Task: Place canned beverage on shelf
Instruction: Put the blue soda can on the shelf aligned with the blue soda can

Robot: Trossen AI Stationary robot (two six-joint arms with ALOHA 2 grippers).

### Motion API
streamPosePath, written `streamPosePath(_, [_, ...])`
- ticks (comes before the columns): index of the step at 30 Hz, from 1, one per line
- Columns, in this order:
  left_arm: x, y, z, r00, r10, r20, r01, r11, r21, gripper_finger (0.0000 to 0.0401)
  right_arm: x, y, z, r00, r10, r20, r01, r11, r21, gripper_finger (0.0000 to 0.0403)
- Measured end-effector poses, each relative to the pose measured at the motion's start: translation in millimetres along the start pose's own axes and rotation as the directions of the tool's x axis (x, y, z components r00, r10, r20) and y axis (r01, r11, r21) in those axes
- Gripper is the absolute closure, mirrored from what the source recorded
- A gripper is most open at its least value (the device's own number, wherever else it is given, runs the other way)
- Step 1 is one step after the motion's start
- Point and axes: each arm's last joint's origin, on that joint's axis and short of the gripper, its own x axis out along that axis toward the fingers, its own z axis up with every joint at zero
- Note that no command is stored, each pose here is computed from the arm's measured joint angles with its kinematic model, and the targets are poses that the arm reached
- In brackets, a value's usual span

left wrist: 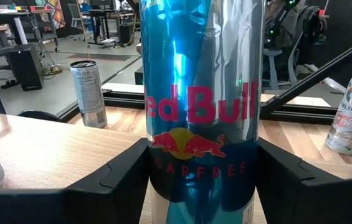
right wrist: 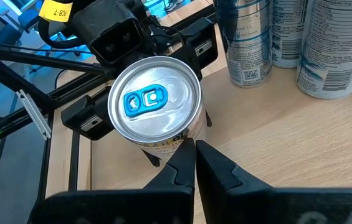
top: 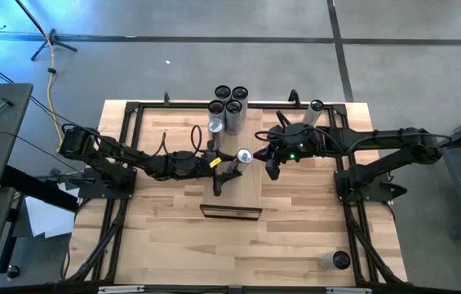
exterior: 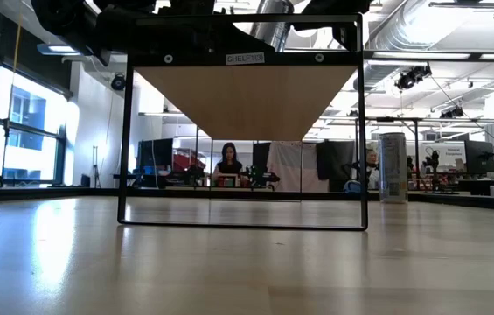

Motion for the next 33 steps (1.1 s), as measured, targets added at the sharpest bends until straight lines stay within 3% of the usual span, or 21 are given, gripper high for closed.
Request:
streamPosePath(17, [0.0, 0.3, -0.1, 1.000, 0.001, -0.001, -0.001, 1.000, 0.001, 0.0181, 0.0, 0.0, -0.2, 1.000, -0.001, -0.001, 0.001, 1.000, -0.001, 0.0403])
streamPosePath(28, [-0.1, 0.5, -1.8, 1.000, 0.004, -0.009, -0.004, 1.000, 0.003, 0.0087, 0.0, 0.5, 0.3, 1.000, 0.010, 0.001, -0.010, 1.000, 0.000, 0.0403])
streamPosePath(33, [-1.8, 0.8, 1.6, 1.000, 0.004, -0.001, -0.004, 1.000, -0.015, 0.0065, 0.0, 0.7, 0.4, 1.000, 0.014, 0.001, -0.014, 1.000, 0.000, 0.0403])
